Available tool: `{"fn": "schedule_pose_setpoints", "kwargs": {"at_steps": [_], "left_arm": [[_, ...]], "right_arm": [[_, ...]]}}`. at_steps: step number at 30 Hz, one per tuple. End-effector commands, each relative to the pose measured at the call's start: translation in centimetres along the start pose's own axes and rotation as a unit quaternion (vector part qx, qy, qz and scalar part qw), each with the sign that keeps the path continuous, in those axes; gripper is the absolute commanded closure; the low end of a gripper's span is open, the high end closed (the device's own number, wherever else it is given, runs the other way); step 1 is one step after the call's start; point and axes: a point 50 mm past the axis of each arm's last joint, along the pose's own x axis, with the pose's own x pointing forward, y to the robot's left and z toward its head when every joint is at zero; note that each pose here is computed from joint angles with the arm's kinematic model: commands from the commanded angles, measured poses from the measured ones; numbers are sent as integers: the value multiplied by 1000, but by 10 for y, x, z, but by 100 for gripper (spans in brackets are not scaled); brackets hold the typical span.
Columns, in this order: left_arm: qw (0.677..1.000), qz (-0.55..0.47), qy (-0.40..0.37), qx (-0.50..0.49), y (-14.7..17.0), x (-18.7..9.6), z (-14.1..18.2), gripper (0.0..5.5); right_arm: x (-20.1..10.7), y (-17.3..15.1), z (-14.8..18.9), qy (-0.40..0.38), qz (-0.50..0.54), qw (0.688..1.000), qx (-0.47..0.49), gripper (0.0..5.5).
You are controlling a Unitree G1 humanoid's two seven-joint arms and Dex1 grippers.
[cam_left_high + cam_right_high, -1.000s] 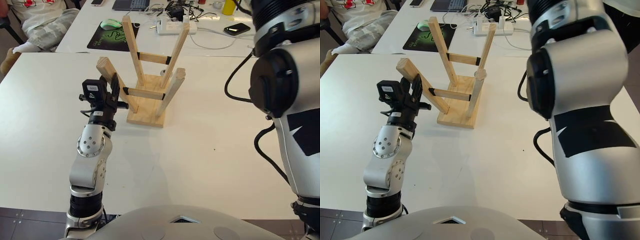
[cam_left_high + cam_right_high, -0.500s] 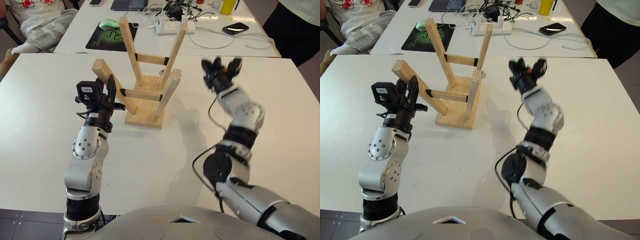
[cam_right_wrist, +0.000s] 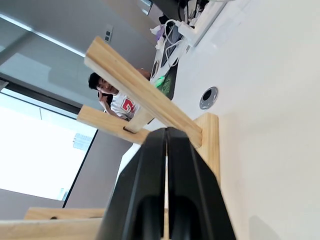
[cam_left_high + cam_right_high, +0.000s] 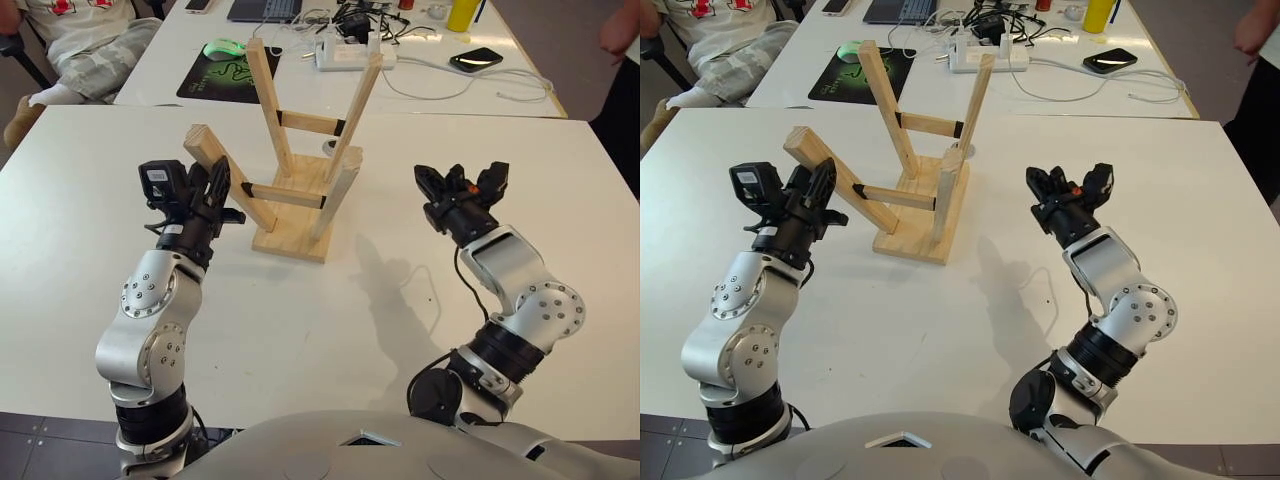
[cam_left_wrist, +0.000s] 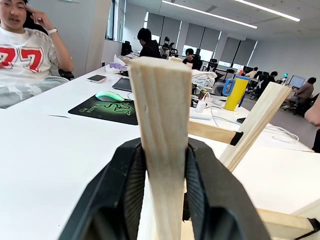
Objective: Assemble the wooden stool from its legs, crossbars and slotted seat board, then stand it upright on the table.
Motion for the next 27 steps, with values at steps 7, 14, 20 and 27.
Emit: {"fn": "schedule_pose_setpoints", "kwargs": {"at_steps": [7,14,20,27], "left_arm": [[998,-5,-5,-55,-3,0,-6,408],[999,5,-5,-44,1,-1,-8,316],[1000,9,-1,4,9,-7,-7,316],[996,-2,-94,0,11,-14,27,316]], "right_arm": [[-2,-4,-38,36,0,997,61,550],[-1,-4,-39,42,-1,997,57,550],[0,-8,-39,46,-23,998,22,550],[0,-14,-44,83,-47,993,-69,550]]}}
